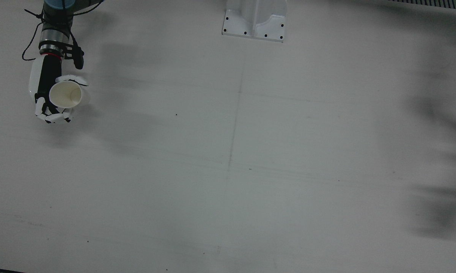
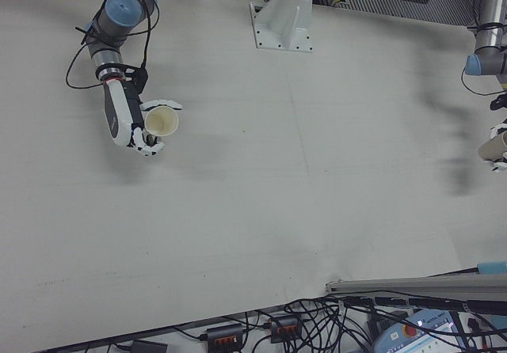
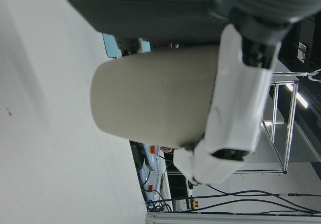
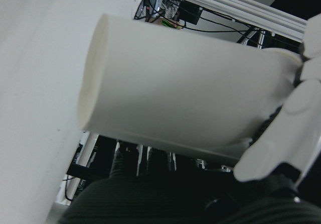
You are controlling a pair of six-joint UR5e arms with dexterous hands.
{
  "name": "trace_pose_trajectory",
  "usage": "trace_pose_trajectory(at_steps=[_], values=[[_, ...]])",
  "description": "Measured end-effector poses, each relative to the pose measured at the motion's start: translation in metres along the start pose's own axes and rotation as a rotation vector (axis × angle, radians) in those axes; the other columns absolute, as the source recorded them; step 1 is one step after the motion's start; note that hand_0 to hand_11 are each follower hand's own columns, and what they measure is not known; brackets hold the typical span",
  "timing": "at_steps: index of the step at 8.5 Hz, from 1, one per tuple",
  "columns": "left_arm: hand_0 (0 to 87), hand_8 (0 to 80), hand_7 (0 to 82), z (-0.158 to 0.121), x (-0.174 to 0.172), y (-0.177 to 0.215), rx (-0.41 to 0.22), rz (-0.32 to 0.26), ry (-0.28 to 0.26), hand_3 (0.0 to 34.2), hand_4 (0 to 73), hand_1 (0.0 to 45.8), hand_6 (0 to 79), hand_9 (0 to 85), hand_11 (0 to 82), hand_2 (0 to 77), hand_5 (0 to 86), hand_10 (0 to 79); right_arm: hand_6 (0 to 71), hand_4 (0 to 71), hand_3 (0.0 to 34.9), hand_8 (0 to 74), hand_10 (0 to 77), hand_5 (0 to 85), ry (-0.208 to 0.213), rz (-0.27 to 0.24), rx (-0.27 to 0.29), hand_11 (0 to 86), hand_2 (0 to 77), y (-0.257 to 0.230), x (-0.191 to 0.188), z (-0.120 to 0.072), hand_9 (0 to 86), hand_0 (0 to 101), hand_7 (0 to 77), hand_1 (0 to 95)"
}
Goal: Pour water
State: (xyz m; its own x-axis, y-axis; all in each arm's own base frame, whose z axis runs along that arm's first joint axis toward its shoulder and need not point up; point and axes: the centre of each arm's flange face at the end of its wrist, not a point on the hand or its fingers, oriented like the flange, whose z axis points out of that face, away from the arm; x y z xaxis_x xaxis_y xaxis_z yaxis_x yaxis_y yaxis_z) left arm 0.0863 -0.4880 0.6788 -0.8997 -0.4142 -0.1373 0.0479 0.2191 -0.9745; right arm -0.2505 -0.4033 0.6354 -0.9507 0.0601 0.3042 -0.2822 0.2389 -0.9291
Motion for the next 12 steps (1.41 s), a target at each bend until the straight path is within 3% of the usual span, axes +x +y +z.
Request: trace_pose_trajectory(at_steps=[2,5,7,9,11,12], values=[[79.9,21.3,31.1,0.008,-0.005,0.008,-0.015,-0.001,-0.032,0.1,22.9,22.9,31.6,25.1,35.5,44.2,49.6,21.3,43.6,1.6,0.0,43.1,47.5,62.7,-0.113,-0.056,-0.045,68.2,19.6,0.039,-0.06,0.022,60.0,44,67.1,8.7],[79.9,22.4,31.1,0.048,-0.01,0.037,-0.048,0.001,-0.139,0.0,23.5,22.4,32.2,25.1,36.5,44.2,49.6,22.4,45.3,4.9,0.0,42.0,45.3,63.3,-0.258,-0.251,-0.102,63.8,19.6,0.08,-0.155,0.059,57.8,44,67.1,7.1],[80.0,21.3,30.5,0.062,-0.007,0.06,-0.078,0.006,-0.153,0.0,23.5,22.4,32.2,25.1,36.5,44.2,50.2,22.4,47.5,6.0,0.0,40.4,44.2,64.9,-0.278,-0.356,-0.078,63.8,20.2,0.11,-0.189,0.101,52.9,46,63.3,8.2],[79.9,21.8,28.9,0.087,-0.002,0.109,-0.136,0.018,-0.151,0.0,23.5,22.4,32.2,25.1,36.5,44.2,50.2,22.9,47.5,6.0,0.0,40.4,45.3,64.9,-0.299,-0.447,-0.088,64.4,20.2,0.168,-0.196,0.15,52.9,45,63.3,8.2],[79.7,20.7,28.9,0.114,-0.028,0.153,-0.179,0.016,-0.196,0.0,23.5,22.4,31.1,24.0,36.5,44.2,50.2,22.9,49.6,8.2,0.0,40.4,45.3,69.8,-0.325,-0.502,-0.126,64.9,20.2,0.223,-0.179,0.182,52.4,45,65.4,8.2],[79.6,20.7,28.9,0.122,-0.052,0.166,-0.194,0.012,-0.229,0.0,23.5,22.4,31.1,24.0,36.5,44.2,50.2,22.9,50.2,9.3,0.0,39.3,44.2,69.8,-0.335,-0.516,-0.139,61.1,20.2,0.248,-0.165,0.193,49.6,47,68.2,8.2]])
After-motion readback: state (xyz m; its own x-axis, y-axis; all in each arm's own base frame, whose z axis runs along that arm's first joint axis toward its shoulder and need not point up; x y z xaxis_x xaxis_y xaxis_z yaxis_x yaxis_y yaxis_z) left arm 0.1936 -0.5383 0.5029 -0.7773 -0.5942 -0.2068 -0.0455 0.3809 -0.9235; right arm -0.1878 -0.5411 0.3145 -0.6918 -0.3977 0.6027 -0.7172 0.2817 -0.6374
